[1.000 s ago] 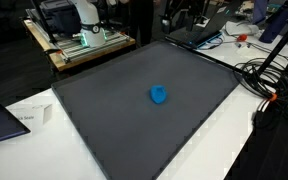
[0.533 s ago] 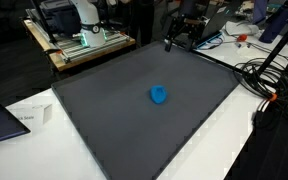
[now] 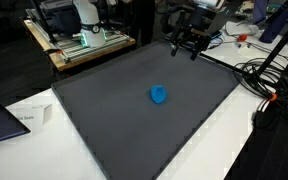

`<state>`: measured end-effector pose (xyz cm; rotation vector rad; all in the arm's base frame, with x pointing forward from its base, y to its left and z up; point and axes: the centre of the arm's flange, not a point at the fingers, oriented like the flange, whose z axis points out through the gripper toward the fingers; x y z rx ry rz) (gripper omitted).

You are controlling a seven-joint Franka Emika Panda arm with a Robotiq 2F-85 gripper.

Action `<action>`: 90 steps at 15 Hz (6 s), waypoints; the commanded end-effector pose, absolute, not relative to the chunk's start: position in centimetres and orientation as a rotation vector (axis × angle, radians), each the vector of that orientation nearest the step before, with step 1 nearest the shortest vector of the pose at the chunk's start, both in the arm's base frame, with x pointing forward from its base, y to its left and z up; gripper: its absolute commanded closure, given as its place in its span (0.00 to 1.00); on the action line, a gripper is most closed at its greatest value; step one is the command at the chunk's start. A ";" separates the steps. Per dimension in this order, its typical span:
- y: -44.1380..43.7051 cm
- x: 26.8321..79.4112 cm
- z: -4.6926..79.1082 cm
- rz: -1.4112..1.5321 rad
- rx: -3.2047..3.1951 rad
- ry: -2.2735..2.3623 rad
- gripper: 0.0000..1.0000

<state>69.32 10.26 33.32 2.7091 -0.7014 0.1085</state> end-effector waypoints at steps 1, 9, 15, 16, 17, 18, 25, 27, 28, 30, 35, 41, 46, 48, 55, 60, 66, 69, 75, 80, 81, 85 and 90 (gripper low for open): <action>11.7 71.5 32.1 0.145 2.591 -0.874 0.00; 15.2 72.2 28.6 0.204 2.305 -1.159 0.00; 16.6 72.1 27.2 0.215 2.142 -1.322 0.00; 16.8 72.1 27.0 0.225 2.117 -1.349 0.00; 16.9 72.1 26.7 0.231 2.098 -1.367 0.00; 17.0 72.1 26.3 0.235 2.081 -1.381 0.00; 18.1 71.9 23.1 0.271 2.046 -1.444 0.00; 18.1 71.7 22.4 0.273 2.038 -1.462 0.00; 18.1 71.6 22.1 0.277 2.042 -1.464 0.00; 18.0 71.6 21.6 0.288 2.042 -1.467 0.00; 16.8 72.4 24.3 0.251 2.131 -1.483 0.00; 12.9 73.7 30.0 0.146 2.277 -1.396 0.00; 8.6 74.4 34.4 0.025 2.399 -1.314 0.00; 6.8 74.4 36.0 -0.009 2.453 -1.269 0.00; -0.2 74.7 39.7 -0.086 2.655 -1.118 0.00; -4.3 75.0 42.2 -0.175 2.773 -1.031 0.00; -7.2 74.2 43.7 -0.417 2.911 -0.947 0.00; -8.6 73.8 44.1 -0.482 3.012 -0.899 0.00; -12.3 73.6 43.5 -0.543 3.248 -0.829 0.00; -15.1 72.5 42.1 -0.493 3.417 -0.686 0.00; -15.6 72.0 41.7 -0.461 3.446 -0.632 0.00; -17.6 70.5 39.7 -0.312 3.500 -0.453 0.00; -19.4 68.6 36.9 -0.221 3.518 -0.238 0.00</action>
